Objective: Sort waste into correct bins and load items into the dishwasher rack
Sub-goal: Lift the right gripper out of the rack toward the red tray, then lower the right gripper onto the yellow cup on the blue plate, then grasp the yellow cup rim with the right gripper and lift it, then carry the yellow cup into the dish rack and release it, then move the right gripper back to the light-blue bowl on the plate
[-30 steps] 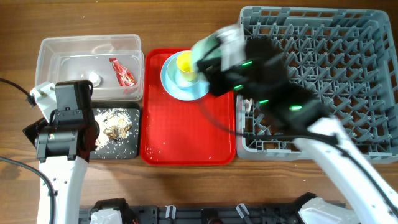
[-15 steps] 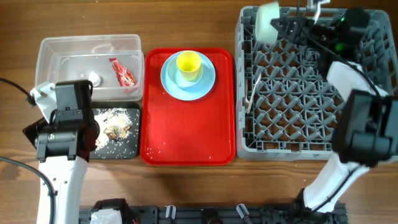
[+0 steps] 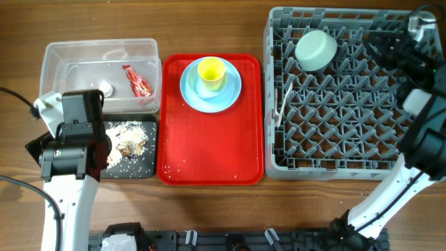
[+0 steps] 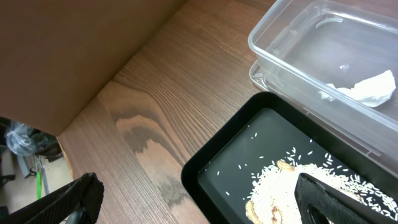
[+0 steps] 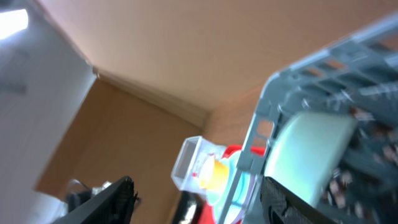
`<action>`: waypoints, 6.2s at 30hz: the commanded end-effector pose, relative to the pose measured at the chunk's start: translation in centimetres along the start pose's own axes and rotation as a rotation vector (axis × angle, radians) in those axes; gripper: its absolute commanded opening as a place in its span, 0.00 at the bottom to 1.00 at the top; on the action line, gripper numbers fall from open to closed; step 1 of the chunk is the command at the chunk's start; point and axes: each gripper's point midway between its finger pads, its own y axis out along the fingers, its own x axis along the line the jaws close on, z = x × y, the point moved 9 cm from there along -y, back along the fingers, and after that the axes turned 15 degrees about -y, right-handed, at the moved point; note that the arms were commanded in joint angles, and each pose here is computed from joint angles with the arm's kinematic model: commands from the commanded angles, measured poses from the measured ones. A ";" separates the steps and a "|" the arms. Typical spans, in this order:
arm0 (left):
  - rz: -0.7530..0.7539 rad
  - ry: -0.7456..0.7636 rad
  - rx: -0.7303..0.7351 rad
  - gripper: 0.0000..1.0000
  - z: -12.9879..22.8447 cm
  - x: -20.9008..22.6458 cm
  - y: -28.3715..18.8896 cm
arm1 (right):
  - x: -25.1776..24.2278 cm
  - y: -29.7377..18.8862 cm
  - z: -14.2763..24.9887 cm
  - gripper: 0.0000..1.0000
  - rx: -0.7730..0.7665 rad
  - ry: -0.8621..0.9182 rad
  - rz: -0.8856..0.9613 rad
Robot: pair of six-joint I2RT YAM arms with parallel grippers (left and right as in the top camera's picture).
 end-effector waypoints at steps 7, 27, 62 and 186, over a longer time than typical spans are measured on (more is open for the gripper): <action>-0.013 -0.004 -0.015 1.00 -0.4 0.2 -0.1 | 5.8 2.7 -1.6 0.56 0.059 -0.005 -0.045; -0.013 -0.004 -0.015 1.00 -0.4 0.2 -0.1 | 31.6 22.1 8.3 0.66 0.018 -0.921 0.643; -0.013 -0.004 -0.015 1.00 -0.4 0.2 -0.1 | 14.0 37.6 24.5 0.29 0.995 -0.972 0.564; -0.013 -0.004 -0.015 1.00 -0.4 0.2 -0.1 | 24.7 32.7 17.6 0.50 0.887 -0.840 0.660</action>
